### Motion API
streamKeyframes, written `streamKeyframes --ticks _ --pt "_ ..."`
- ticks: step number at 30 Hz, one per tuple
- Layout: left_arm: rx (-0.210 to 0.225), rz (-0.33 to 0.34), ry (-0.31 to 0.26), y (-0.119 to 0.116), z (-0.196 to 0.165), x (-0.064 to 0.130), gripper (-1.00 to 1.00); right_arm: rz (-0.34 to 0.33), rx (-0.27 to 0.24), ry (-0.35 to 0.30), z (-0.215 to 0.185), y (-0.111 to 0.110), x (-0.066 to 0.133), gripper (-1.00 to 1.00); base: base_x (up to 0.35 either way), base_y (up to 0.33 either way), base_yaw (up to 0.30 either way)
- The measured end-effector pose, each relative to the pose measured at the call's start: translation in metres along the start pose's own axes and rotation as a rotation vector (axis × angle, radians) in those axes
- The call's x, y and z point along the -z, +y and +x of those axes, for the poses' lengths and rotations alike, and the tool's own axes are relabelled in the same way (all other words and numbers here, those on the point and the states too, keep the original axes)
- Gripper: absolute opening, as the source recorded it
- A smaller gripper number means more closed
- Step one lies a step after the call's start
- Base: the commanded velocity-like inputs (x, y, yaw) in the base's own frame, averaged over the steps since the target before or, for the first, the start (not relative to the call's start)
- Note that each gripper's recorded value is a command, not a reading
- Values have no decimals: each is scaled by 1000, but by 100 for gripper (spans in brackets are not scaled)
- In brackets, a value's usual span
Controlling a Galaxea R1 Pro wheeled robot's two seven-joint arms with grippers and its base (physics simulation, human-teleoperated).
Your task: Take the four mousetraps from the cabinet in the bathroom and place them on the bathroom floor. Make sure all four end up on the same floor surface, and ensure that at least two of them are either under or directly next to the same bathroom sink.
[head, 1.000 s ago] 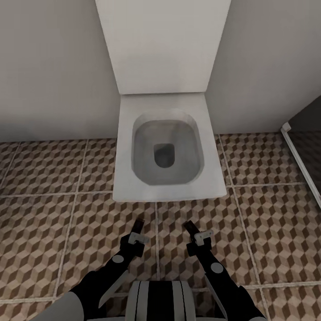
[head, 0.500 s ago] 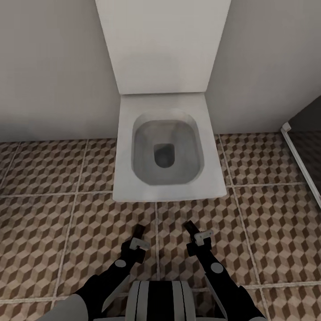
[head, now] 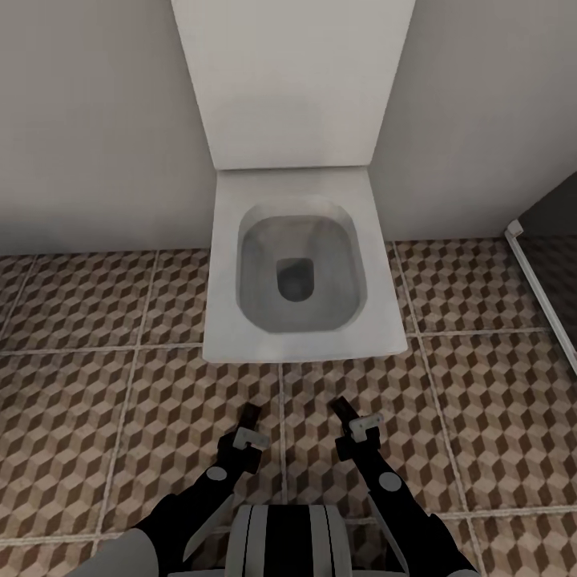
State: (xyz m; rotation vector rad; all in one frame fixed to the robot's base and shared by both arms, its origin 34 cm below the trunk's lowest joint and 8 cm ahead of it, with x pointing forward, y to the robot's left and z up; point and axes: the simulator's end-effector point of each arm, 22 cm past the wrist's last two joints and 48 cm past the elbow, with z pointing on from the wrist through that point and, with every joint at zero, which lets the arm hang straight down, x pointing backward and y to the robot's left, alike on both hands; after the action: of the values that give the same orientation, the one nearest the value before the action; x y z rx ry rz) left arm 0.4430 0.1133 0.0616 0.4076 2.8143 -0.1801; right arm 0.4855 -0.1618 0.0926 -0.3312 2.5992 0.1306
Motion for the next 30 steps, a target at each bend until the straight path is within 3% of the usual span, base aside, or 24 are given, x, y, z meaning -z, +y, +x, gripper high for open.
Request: streamKeyframes --ticks 20,30 --pt "2 10 -4 -7 -3 0 -100 -13 -1 27 13 4 0 -100 0 0 0" --pt "3 10 -4 -7 -3 0 -100 -73 -1 27 13 17 1 -100 0 0 0"
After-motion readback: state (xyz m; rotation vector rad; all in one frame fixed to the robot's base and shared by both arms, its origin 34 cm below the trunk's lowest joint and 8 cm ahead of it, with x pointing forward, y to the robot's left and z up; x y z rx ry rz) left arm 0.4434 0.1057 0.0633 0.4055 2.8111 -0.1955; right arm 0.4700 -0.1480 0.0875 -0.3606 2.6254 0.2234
